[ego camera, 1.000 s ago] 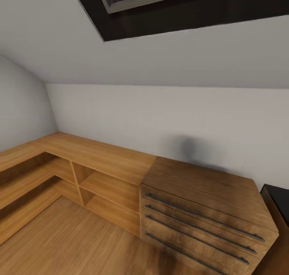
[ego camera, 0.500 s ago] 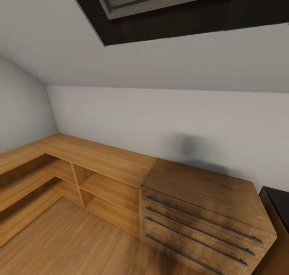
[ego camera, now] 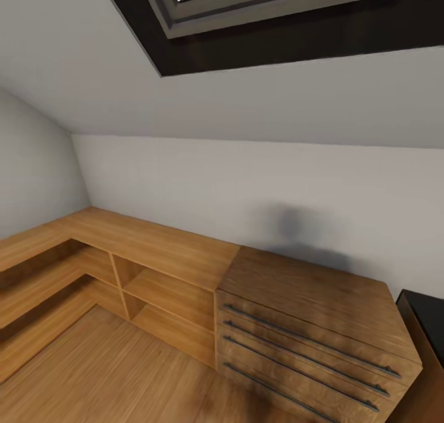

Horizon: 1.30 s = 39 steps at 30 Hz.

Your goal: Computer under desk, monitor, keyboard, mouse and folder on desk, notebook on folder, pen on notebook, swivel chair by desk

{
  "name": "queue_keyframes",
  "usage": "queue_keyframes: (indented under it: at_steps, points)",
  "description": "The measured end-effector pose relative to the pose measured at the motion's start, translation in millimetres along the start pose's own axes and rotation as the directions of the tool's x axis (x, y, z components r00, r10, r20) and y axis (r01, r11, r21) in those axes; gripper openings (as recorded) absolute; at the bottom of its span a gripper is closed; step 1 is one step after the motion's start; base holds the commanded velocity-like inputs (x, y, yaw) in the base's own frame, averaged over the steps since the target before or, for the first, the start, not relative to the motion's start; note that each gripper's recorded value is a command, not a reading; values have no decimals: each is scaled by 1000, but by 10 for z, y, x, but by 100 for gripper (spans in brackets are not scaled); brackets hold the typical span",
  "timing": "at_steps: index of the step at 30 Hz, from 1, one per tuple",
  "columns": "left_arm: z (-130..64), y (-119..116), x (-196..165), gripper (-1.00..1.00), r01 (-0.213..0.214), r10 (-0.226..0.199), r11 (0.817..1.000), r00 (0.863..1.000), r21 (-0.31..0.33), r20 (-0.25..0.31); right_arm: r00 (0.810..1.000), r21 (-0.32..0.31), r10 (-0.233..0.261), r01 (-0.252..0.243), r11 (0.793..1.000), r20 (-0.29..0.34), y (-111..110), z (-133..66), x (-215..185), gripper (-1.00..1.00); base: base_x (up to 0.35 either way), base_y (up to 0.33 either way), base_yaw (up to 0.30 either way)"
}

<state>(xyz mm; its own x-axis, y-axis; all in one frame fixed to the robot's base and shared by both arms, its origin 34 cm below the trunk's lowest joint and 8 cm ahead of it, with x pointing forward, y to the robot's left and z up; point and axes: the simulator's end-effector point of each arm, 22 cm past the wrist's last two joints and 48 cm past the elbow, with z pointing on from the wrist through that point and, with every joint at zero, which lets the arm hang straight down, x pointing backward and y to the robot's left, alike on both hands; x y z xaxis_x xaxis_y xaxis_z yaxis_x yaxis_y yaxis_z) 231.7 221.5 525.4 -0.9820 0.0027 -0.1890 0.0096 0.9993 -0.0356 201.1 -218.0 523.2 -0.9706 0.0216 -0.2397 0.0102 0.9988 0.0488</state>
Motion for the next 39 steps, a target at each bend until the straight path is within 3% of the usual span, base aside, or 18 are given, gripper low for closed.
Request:
queue_keyframes:
  at_steps: [5, 6, 9, 10, 11, 13, 20, 22, 24, 30, 35, 39]
  points:
    - [-76, 143, -239, 100, -3, 5, 1000, 997, -19, 72, 1000, 1, 0, 0, 1000, 31, -2, -61, -109, 100, 0, 0, 0]
    - [-106, 224, -406, 100, -5, 9, 1000, 991, -30, 134, 995, 1, 0, 0, 1000, 97, -3, -72, -305, 100, 0, 0, 0]
    - [-161, 254, -510, 100, -6, 12, 999, 985, -34, 174, 987, 2, 0, -1, 1000, 159, -4, -124, -472, 100, 0, 0, 0]
    - [-183, 262, -559, 100, -6, 13, 999, 981, -35, 194, 982, 2, 0, -1, 1000, 190, -1, -146, -557, 100, 0, 0, 0]
    - [-225, 280, -687, 100, -5, 14, 999, 968, -38, 250, 965, 1, 1, -1, 1000, 262, 10, -186, -760, 100, 0, 0, 0]
    - [-279, 299, -782, 100, -3, 15, 999, 956, -41, 293, 950, 0, 2, -2, 1000, 311, 15, -238, -910, 100, 0, 0, 0]
    - [-355, 339, -891, 100, 18, -2, 999, 940, -43, 342, 896, 4, 3, -5, 1000, 444, -3, -367, -1428, 100, 0, 0, 0]
    - [-364, 362, -912, 100, 20, -3, 999, 936, -45, 351, 889, 4, 2, -5, 1000, 458, -10, -381, -1490, 100, 0, 0, 0]
    - [-402, 382, -1004, 100, 21, -1, 999, 920, -48, 393, 884, 4, 1, -4, 1000, 468, -10, -390, -1531, 100, 0, 0, 0]
    - [-446, 395, -1089, 100, 22, 2, 999, 900, -50, 436, 880, 6, 1, -5, 1000, 474, -17, -397, -1558, 100, -11, 8, 0]
    - [-450, 398, -1099, 100, 23, 1, 998, 897, -50, 441, 878, 8, -2, -2, 1000, 479, -33, -401, -1583, 100, -194, 159, 0]
    - [-449, 400, -1094, 100, 24, 1, 998, 898, -51, 440, 856, 17, -9, 0, 1000, 516, -98, -446, -1722, 100, -244, 201, -20]
